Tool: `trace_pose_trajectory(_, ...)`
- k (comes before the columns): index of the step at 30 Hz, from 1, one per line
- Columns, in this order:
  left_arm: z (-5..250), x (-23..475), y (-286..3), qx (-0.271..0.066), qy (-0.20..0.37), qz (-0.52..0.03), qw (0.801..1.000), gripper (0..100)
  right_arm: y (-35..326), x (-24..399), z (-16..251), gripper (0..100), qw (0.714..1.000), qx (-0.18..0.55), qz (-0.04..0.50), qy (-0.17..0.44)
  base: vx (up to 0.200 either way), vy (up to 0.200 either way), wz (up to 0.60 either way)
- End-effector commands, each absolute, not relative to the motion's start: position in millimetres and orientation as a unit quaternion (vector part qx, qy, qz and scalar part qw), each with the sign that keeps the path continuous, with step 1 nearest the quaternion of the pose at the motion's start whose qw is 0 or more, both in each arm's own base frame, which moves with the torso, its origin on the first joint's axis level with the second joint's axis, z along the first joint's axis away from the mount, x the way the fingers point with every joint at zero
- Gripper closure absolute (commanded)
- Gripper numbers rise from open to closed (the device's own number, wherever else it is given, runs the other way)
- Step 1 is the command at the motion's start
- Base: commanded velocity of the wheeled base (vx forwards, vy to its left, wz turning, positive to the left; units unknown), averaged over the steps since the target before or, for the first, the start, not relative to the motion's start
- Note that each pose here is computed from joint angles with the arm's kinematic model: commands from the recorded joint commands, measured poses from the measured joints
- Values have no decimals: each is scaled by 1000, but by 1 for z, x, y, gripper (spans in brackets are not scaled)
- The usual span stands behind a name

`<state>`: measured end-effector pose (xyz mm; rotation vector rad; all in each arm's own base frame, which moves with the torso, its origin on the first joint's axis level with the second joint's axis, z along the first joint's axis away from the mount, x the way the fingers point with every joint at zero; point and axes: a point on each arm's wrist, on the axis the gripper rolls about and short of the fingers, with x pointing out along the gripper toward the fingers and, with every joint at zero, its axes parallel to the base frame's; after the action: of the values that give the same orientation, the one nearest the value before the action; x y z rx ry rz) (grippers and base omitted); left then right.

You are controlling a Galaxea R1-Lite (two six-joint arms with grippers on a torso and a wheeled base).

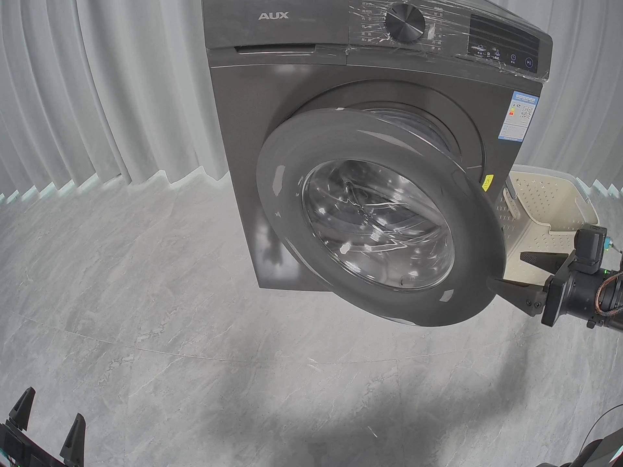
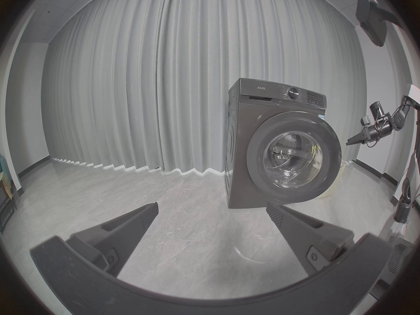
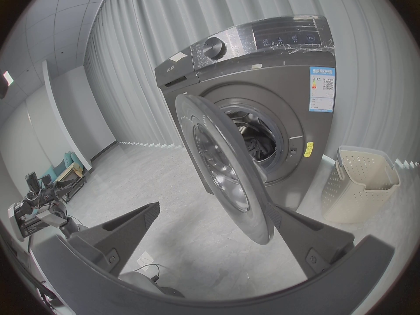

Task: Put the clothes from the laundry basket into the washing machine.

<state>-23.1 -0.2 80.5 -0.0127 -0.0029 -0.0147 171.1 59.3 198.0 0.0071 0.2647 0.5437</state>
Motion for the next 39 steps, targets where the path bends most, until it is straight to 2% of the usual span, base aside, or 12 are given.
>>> trace_pose_trajectory(1, 76, -23, 0, -7, 2, -7, 1000, 0, 60, 172, 194, 0, 953, 3, 269, 140, 0, -200, 0)
trace_pose_trajectory(9, 76, -23, 0, -6, 2, -8, 1000, 0, 64, 163, 182, 0, 945, 0, 287, 159, 0, -200, 0)
trace_pose_trajectory(18, 76, -23, 0, -4, 1, -8, 1000, 0, 78, 158, 178, 0, 931, -7, 325, 166, 0, 0, 0)
trace_pose_trajectory(29, 76, -23, 0, -4, 2, -8, 1000, 0, 89, 174, 173, 0, 929, -9, 332, 162, 200, 0, 0)
trace_pose_trajectory(34, 76, -23, 0, -4, 1, -8, 1000, 0, 96, 196, 166, 0, 933, -10, 318, 170, 40, 0, 0)
trace_pose_trajectory(39, 76, -23, 0, -4, 2, -7, 1000, 0, 100, 223, 167, 0, 959, -7, 243, 144, 0, 0, 0)
